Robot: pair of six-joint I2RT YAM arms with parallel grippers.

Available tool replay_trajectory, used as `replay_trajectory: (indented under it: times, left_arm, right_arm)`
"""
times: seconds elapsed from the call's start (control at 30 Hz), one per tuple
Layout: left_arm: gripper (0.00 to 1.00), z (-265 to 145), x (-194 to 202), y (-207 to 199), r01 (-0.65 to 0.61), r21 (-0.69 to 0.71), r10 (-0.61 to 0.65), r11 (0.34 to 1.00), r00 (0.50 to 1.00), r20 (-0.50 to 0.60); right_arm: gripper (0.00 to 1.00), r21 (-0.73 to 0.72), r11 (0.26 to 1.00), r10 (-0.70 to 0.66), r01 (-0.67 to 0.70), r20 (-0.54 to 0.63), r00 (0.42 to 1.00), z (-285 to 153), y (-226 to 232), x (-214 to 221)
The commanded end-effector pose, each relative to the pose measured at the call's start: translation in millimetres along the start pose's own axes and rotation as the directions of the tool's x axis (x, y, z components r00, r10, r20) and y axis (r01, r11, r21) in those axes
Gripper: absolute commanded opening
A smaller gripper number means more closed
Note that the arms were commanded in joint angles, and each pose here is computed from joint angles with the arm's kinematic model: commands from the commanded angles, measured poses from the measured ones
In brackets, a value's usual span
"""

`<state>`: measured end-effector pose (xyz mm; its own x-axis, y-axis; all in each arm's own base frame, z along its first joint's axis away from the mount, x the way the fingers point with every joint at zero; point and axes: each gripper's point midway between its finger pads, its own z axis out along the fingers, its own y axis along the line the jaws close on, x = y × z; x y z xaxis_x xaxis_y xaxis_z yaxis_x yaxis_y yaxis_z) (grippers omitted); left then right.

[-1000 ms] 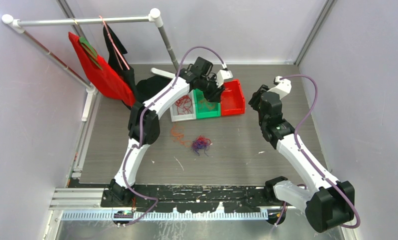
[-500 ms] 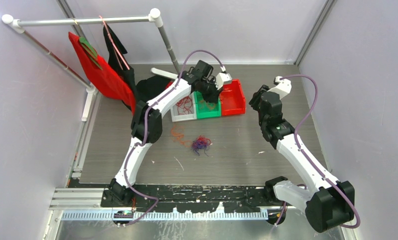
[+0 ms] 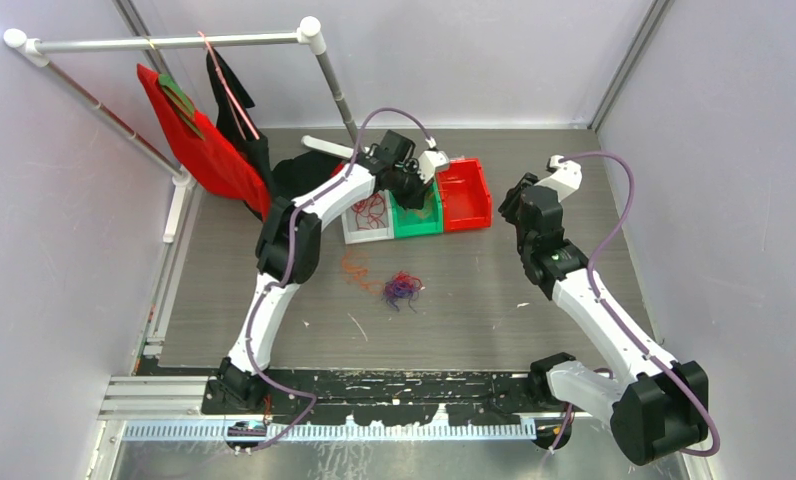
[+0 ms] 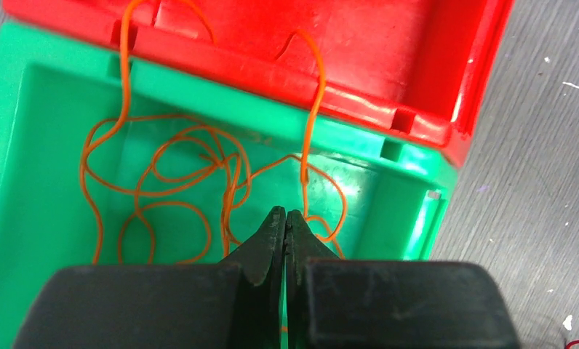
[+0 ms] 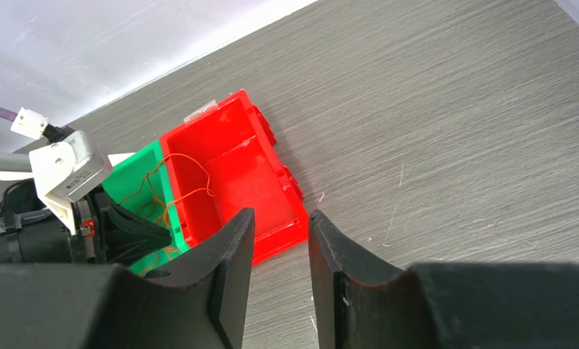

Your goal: Untangle the cables

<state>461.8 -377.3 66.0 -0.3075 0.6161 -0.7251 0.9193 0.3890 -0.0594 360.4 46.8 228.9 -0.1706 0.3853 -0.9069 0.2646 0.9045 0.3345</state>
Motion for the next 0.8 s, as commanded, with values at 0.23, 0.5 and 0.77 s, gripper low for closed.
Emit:
replay_trajectory:
  times: [0.23, 0.5, 0.77]
  left_arm:
    - [0.0, -56, -61, 12, -0.008, -0.085, 0.022, 0.996, 0.987, 0.161]
    - [0.29, -105, -73, -15, 0.02, 0.0, -0.02, 1.0, 0.984, 0.176]
    - [0.67, -177, -50, -38, 0.06, 0.061, -0.065, 0.996, 0.994, 0.088]
  right_arm:
    - [0.53, -0.049, 0.997, 0.059, -0.06, -0.012, 0.998, 30, 28, 0]
    - [0.66, -0.201, 0.938, 0.241, -0.281, -0.202, 0.949, 97, 111, 33]
    - [0.68, -0.161, 0.875, 0.385, -0.457, -0.339, 0.858, 145, 139, 83]
